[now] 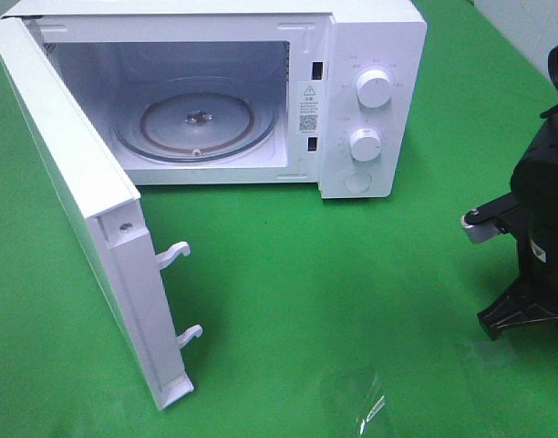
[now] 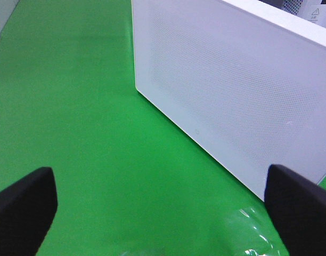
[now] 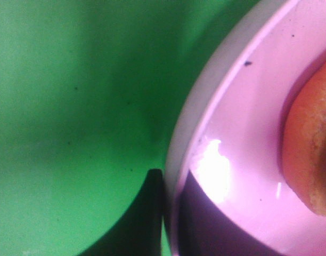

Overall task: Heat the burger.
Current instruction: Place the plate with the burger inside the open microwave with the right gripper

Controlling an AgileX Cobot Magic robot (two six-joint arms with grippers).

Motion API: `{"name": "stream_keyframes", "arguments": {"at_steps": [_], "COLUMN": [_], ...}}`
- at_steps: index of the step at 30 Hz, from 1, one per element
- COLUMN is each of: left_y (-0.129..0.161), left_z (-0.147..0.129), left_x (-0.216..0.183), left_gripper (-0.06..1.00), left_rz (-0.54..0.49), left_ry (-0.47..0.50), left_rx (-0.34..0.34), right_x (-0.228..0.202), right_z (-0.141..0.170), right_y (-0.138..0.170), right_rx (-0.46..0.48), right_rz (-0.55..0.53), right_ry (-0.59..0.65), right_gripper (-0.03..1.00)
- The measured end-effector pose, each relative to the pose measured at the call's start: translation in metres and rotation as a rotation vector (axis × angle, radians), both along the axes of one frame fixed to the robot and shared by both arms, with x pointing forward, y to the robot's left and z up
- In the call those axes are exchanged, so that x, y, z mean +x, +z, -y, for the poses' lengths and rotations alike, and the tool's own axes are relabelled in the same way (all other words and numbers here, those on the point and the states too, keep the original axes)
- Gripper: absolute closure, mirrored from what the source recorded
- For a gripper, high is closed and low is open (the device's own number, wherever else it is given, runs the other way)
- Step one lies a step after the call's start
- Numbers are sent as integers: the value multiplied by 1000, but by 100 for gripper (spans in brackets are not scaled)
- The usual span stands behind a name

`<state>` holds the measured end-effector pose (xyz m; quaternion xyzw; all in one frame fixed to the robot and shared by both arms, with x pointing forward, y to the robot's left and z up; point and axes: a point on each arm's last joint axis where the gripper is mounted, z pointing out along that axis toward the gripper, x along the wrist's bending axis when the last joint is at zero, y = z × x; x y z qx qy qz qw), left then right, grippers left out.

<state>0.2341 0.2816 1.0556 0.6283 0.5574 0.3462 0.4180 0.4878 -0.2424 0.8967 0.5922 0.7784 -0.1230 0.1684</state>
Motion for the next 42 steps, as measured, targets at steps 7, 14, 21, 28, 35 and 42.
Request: {"name": "stream_keyframes", "arguments": {"at_steps": [7, 14, 21, 28, 35, 42], "left_y": [0, 0, 0, 0, 0, 0], "left_z": [0, 0, 0, 0, 0, 0], "left_x": [0, 0, 0, 0, 0, 0], "left_gripper": [-3, -3, -3, -3, -3, -3], "left_rz": [0, 0, 0, 0, 0, 0], "left_ry": [0, 0, 0, 0, 0, 0], "left_rx": [0, 0, 0, 0, 0, 0], "right_x": [-5, -15, -37, -55, -78, -101], "right_z": [-11, -27, -33, -38, -50, -67], "right_y": [1, 17, 28, 38, 50, 55], "right_rx": [-37, -31, -34, -38, -46, -56], "right_rz": [-11, 34, 56, 83, 123, 130], "right_ry": [59, 136, 198, 244, 338, 477], "right_gripper": [95, 94, 94, 94, 94, 94]}}
